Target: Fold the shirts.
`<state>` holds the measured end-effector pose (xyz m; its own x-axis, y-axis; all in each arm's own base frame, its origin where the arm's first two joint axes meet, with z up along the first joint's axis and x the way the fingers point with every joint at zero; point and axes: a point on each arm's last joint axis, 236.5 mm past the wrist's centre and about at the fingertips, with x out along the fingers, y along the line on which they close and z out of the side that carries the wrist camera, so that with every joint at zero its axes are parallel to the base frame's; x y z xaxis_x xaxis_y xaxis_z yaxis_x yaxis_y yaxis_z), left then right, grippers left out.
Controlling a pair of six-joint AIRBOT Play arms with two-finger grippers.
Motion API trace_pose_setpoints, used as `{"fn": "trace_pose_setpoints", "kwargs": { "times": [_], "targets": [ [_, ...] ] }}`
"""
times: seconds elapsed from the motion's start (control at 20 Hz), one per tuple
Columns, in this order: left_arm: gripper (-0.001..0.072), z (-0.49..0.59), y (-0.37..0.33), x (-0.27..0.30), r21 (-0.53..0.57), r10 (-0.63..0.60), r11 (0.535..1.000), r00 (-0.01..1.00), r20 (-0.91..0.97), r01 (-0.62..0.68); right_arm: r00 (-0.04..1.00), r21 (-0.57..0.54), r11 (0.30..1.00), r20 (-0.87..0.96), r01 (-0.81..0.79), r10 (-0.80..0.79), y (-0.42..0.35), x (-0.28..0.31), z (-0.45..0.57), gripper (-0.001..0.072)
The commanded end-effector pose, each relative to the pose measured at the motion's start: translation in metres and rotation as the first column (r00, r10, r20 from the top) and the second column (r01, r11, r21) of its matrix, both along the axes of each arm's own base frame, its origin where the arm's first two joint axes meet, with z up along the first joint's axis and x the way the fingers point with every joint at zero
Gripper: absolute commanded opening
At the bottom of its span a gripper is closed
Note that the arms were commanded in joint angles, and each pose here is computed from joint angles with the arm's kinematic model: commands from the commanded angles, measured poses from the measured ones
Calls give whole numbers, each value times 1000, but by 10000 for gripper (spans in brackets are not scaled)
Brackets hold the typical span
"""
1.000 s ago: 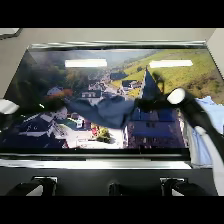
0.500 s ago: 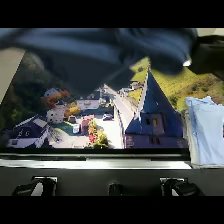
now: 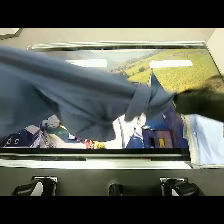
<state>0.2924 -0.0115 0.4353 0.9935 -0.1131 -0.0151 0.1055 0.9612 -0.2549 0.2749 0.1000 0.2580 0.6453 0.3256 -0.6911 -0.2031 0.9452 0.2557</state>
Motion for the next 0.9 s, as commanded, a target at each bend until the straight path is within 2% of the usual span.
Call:
{"fn": "trace_pose_setpoints", "kwargs": {
  "times": [0.0,0.1,0.25,0.35,0.55,0.6,0.65,0.7,0.75,0.8,0.85],
  "targets": [
    [25,-84,-3,55,-10,-59,998,973,-225,58,927,-94,996,-374,-9,-27,-9,-19,-108,47],
    [25,-166,-15,96,-44,-111,994,918,-380,102,930,-78,997,-364,27,-54,-2,19,-155,47],
    [26,-240,-25,166,-38,-103,995,902,-420,96,968,-35,993,-219,116,-121,5,105,-191,48],
    [26,-279,-31,204,-45,-90,996,895,-436,78,969,33,978,-148,207,-200,9,155,-211,48],
    [26,-367,-64,219,-163,-175,982,789,-589,96,900,175,898,-249,404,-357,18,192,-266,65],
    [26,-377,-68,216,-174,-192,979,765,-615,105,893,188,890,-274,415,-358,20,192,-270,283],
    [26,-382,-68,213,-168,-194,979,751,-631,111,897,182,901,-294,393,-332,22,187,-266,618],
    [26,-383,-64,211,-156,-189,981,745,-639,115,920,133,944,-299,302,-252,24,177,-258,659],
    [26,-383,-59,206,-148,-186,982,734,-653,118,931,89,974,-325,209,-170,23,162,-248,662],
    [26,-385,-54,200,-144,-187,982,718,-670,121,921,95,988,-381,121,-76,25,140,-237,662],
    [26,-388,-49,193,-140,-195,981,695,-692,136,887,147,988,-462,54,20,31,112,-229,662]
  ]
}}
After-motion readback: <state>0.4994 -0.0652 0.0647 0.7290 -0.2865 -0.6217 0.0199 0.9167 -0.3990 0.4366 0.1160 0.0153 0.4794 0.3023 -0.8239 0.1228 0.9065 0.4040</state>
